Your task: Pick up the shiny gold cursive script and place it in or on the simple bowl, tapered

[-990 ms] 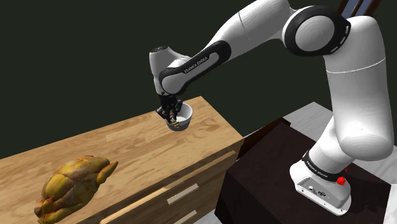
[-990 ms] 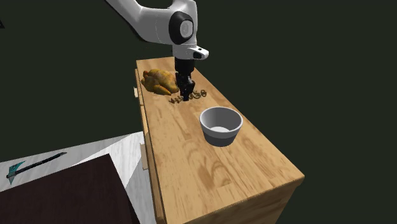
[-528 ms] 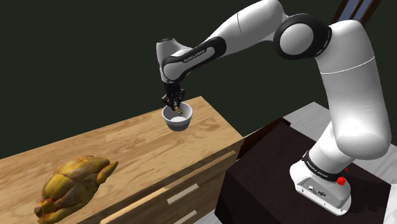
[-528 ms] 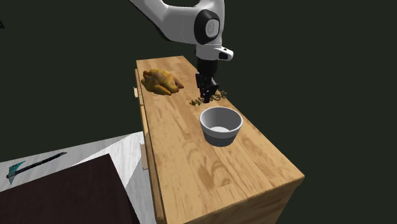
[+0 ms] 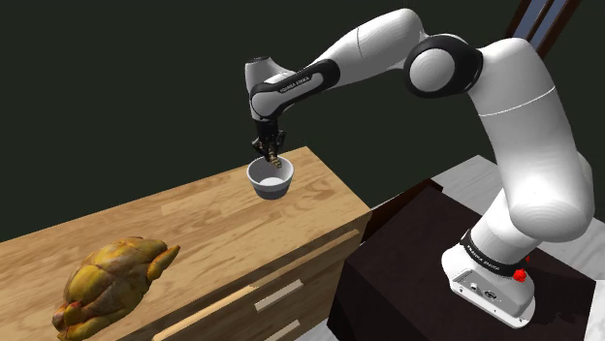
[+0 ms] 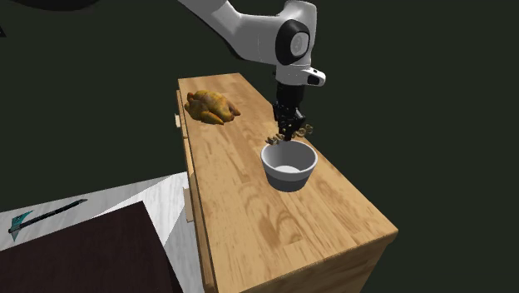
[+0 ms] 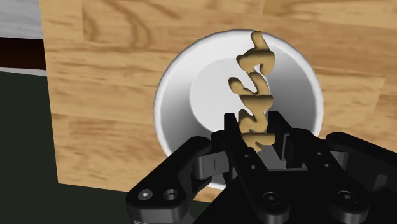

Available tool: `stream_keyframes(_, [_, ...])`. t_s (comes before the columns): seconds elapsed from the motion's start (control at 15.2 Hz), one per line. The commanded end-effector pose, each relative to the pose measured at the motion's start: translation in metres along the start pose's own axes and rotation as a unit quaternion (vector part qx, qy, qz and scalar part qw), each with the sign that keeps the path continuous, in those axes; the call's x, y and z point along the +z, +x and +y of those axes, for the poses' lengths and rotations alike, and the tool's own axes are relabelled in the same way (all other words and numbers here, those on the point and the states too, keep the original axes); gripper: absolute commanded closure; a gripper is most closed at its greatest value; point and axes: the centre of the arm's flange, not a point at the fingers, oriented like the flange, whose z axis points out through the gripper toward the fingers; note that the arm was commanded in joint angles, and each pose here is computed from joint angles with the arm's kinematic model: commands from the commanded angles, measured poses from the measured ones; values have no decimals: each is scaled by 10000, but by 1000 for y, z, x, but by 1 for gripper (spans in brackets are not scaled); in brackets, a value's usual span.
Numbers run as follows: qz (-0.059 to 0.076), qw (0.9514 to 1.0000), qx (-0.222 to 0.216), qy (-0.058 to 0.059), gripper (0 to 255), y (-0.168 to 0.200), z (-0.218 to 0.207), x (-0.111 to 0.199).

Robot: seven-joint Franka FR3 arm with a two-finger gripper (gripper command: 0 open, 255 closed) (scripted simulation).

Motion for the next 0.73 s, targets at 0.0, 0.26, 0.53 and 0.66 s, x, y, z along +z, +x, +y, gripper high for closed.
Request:
stream_keyframes(0.0, [2, 10000, -1, 1, 255, 2, 0, 12])
stream_keyframes(0.26, [2, 10000, -1, 1, 255, 4, -1, 33])
stream_keyframes(0.53, [2, 10000, -1, 1, 255, 5, -1, 54])
stream_keyframes(0.66, [2, 10000, -1, 1, 255, 5, -1, 61])
